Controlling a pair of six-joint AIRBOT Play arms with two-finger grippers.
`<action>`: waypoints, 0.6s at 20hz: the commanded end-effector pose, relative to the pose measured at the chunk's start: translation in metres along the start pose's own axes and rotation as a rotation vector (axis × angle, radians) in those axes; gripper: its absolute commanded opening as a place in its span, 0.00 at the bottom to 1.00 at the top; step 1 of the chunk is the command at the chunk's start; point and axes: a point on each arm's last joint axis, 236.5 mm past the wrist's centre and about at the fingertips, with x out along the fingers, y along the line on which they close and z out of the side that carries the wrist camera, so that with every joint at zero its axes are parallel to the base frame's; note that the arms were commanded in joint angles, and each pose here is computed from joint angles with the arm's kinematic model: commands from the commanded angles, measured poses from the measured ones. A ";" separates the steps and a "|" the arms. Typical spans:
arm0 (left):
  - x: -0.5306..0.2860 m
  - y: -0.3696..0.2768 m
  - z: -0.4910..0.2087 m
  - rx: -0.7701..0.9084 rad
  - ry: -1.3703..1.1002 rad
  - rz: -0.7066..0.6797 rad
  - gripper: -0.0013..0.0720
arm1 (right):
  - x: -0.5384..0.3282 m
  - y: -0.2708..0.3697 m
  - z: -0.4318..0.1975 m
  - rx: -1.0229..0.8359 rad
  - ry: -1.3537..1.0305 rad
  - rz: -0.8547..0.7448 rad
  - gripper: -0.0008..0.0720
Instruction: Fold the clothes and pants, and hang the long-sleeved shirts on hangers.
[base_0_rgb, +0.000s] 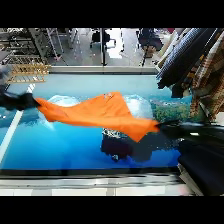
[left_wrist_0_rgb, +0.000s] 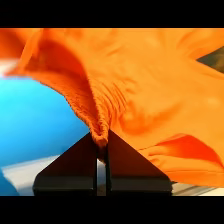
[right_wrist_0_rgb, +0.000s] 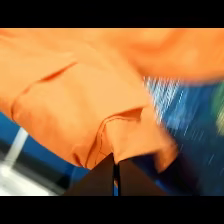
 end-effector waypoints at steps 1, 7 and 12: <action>-0.128 -0.106 0.014 0.259 -0.281 -0.058 0.03 | -0.148 0.086 0.073 -0.285 -0.437 -0.098 0.02; -0.318 -0.233 -0.024 0.628 -0.912 0.040 0.03 | -0.327 0.203 0.133 -0.632 -1.027 -0.158 0.02; -0.340 -0.243 -0.034 0.669 -0.997 0.071 0.03 | -0.278 0.151 0.181 -0.585 -0.909 -0.229 0.02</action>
